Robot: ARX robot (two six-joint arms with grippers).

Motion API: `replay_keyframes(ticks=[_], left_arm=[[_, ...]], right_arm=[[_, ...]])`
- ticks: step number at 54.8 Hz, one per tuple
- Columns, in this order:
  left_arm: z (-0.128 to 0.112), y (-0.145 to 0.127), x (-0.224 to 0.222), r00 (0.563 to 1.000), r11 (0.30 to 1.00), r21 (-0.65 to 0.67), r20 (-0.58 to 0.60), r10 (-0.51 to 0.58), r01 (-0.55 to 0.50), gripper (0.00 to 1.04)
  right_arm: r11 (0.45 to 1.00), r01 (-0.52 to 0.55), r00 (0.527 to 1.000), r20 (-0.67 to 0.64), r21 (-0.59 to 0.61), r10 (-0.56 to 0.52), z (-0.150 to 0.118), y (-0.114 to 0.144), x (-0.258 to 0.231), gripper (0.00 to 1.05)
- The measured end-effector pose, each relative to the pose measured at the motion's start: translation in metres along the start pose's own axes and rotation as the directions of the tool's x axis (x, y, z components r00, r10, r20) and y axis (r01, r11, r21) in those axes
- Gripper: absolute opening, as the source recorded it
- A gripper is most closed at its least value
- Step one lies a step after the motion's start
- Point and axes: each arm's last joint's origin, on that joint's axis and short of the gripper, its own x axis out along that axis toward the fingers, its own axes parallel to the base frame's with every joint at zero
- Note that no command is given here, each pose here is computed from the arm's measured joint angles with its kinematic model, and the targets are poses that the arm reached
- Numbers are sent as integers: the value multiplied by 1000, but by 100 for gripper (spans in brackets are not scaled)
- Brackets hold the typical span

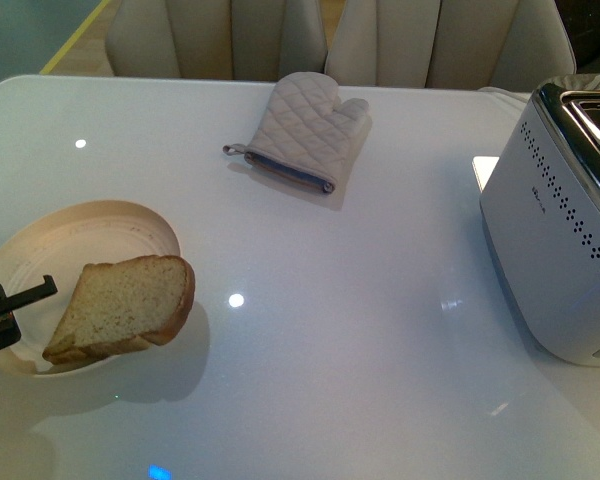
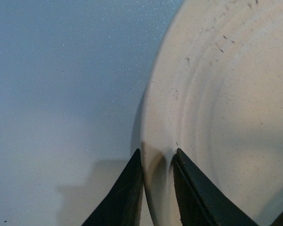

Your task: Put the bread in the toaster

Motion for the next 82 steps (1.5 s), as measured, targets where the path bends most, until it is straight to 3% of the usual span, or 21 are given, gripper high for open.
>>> replay_keyframes(ticks=[9,41,66,75,82], left_arm=[[-3,-15,-6,1000,999,-20,3,-30,30,4],[-60,-111,-42,979,987,-52,-127,-160,154,4],[-81,-139,-56,964,978,-72,-171,-206,196,4],[-88,-134,-57,952,976,-76,-218,-217,205,40],[-80,-122,-64,953,970,-115,-194,-233,214,58]], right_arm=[[1000,0,1000,0,0,0,0,0,0,96],[1000,0,1000,0,0,0,0,0,0,96],[1000,0,1000,0,0,0,0,0,0,96],[1000,0,1000,0,0,0,0,0,0,96],[1000,0,1000,0,0,0,0,0,0,96]])
